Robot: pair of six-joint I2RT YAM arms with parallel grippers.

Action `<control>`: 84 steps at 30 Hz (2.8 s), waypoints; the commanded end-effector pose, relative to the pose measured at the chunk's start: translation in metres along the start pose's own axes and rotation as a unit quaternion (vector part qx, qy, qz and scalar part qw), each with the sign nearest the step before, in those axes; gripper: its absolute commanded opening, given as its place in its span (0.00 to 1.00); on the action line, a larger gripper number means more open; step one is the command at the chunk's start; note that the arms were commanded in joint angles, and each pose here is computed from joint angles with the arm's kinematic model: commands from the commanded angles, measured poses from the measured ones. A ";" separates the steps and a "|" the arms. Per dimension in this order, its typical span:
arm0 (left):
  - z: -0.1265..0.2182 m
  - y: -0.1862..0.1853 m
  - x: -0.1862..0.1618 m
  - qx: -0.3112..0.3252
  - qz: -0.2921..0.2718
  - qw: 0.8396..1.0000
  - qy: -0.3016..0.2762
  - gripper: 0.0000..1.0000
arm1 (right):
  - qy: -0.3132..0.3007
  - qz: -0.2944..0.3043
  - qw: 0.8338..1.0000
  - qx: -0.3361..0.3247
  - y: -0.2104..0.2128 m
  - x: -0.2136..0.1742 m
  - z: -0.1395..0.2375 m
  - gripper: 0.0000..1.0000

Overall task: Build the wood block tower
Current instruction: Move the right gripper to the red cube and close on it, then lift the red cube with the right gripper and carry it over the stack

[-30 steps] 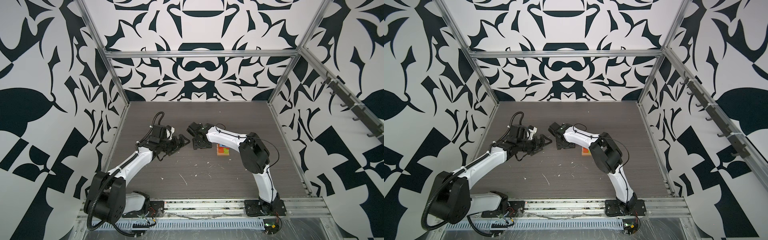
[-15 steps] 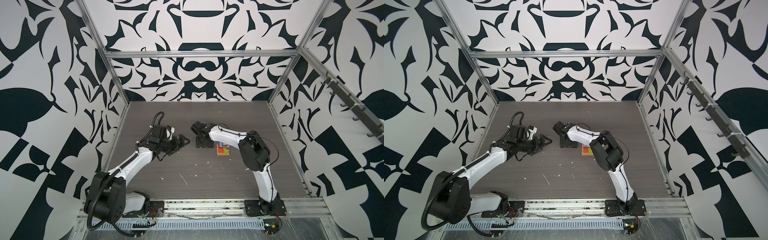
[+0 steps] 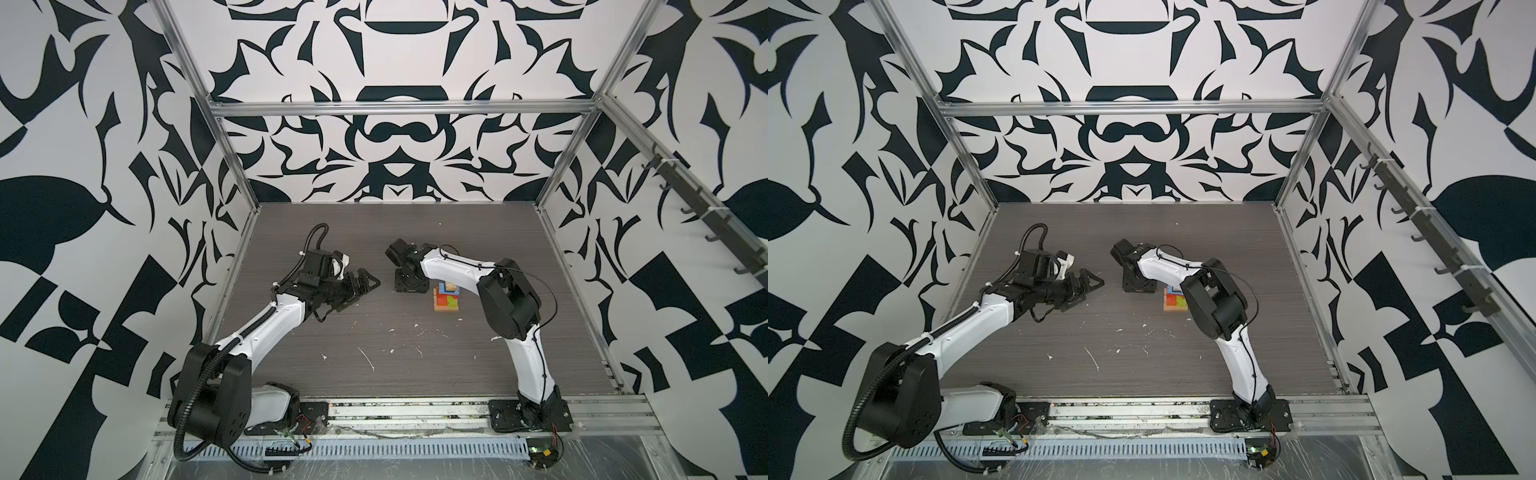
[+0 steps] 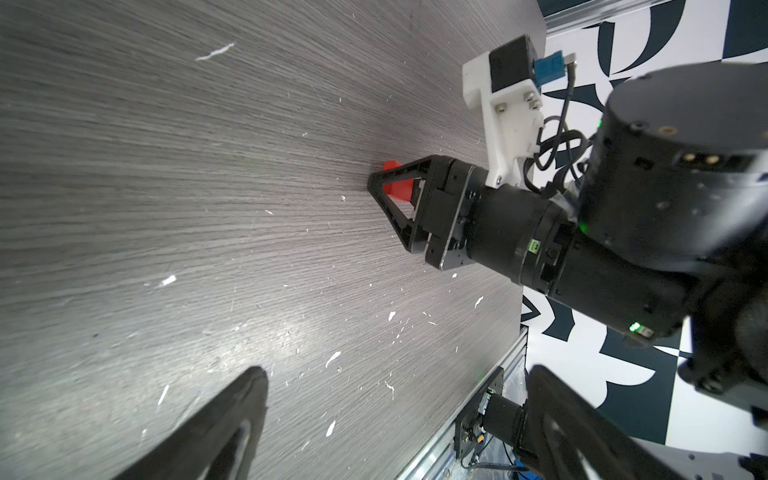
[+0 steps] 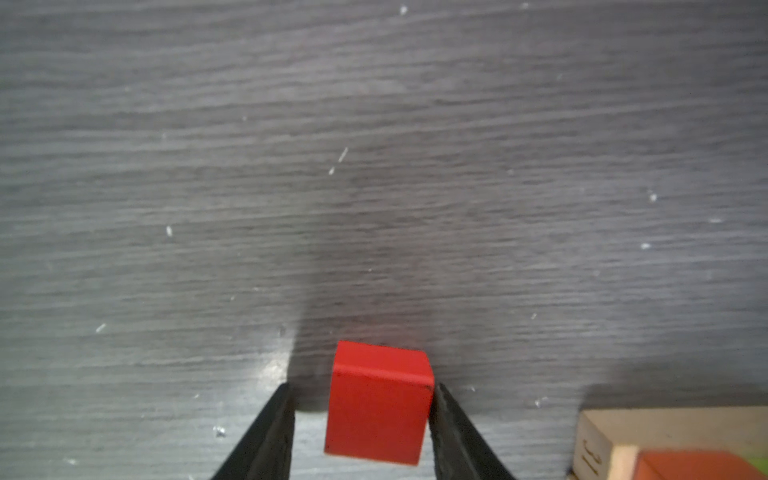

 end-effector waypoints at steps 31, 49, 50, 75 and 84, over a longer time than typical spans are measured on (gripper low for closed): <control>0.004 -0.002 -0.002 -0.003 -0.005 1.000 0.002 0.99 | -0.020 0.026 0.999 -0.005 -0.002 0.016 0.035 0.24; 0.001 -0.002 -0.001 -0.010 -0.003 1.000 0.001 1.00 | -0.061 0.049 0.997 0.011 -0.005 0.033 0.122 0.23; 0.001 -0.002 -0.001 -0.011 -0.003 1.000 0.001 1.00 | -0.063 0.049 0.997 0.011 -0.006 0.034 0.127 0.23; 0.001 -0.014 0.010 -0.028 -0.009 1.000 -0.006 0.99 | -0.079 0.055 0.995 0.013 -0.057 0.017 0.187 0.23; -0.002 -0.015 0.012 -0.029 -0.011 1.000 0.000 1.00 | -0.072 0.044 0.996 0.015 -0.072 0.007 0.186 0.23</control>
Point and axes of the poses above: each gripper's point midway between its finger pads, its own z axis back along the fingers, its own y axis along the line the jaws close on, x = y × z, the point moved 4 cm from there along z, back along the fingers, and after that the axes turned 8 degrees about -z, right-handed, at the moved point
